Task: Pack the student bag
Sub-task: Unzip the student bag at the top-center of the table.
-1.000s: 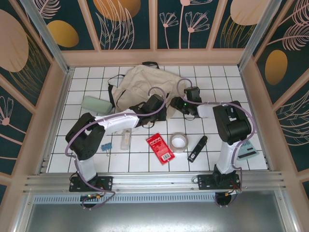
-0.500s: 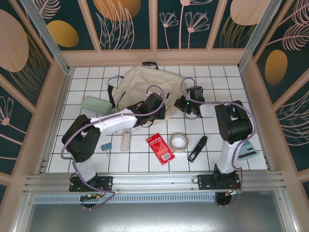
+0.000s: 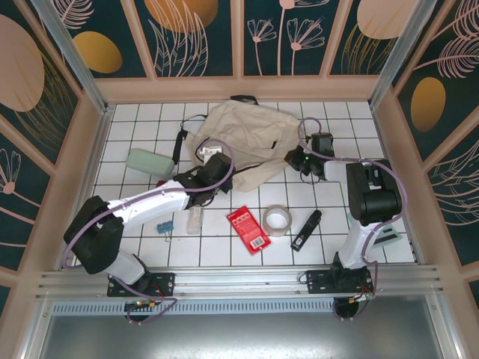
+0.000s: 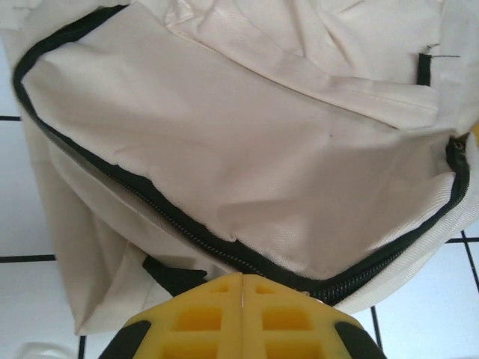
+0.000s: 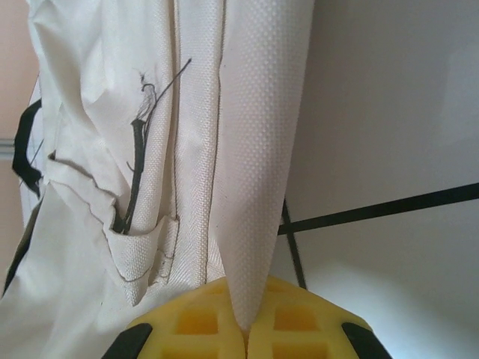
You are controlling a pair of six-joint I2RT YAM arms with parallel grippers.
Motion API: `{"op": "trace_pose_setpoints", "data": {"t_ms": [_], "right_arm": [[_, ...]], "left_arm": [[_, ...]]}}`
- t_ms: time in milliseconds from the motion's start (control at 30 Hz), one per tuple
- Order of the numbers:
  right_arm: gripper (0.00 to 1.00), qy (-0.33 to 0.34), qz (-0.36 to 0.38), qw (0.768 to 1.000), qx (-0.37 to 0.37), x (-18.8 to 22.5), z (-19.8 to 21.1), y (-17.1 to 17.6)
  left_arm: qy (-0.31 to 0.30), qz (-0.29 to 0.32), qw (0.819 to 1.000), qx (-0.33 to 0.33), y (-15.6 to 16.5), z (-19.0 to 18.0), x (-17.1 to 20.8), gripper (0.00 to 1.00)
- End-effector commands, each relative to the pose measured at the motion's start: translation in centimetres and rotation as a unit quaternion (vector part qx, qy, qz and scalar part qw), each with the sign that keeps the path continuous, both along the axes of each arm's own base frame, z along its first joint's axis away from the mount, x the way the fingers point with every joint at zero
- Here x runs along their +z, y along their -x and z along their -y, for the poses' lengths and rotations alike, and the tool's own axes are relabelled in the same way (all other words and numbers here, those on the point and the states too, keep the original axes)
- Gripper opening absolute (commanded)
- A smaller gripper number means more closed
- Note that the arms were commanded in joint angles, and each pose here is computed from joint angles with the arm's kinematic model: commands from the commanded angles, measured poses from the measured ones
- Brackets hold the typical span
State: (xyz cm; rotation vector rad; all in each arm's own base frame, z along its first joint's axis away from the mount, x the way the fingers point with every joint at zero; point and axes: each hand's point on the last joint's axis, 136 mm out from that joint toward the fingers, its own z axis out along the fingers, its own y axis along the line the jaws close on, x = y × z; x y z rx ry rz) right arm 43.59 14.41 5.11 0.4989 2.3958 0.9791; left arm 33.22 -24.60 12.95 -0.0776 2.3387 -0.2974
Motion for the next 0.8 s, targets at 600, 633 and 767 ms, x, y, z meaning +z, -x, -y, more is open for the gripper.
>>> {"op": "trace_pose_setpoints", "data": {"t_ms": [600, 633, 767], "right_arm": [[0.56, -0.035, 0.090, 0.993, 0.074, 8.8, -9.9, 10.5], [0.56, -0.046, 0.086, 0.992, 0.081, 8.7, -11.0, 11.0], [0.56, -0.082, 0.078, 0.988, 0.106, 8.2, -13.8, 11.7]], "left_arm": [[0.110, 0.044, 0.985, -0.123, -0.1, 7.1, 5.2, 0.00], [0.113, 0.046, 0.985, -0.124, 0.1, 7.1, 5.3, 0.00], [0.117, 0.050, 0.984, -0.127, 0.5, 7.0, 5.7, 0.00]]}}
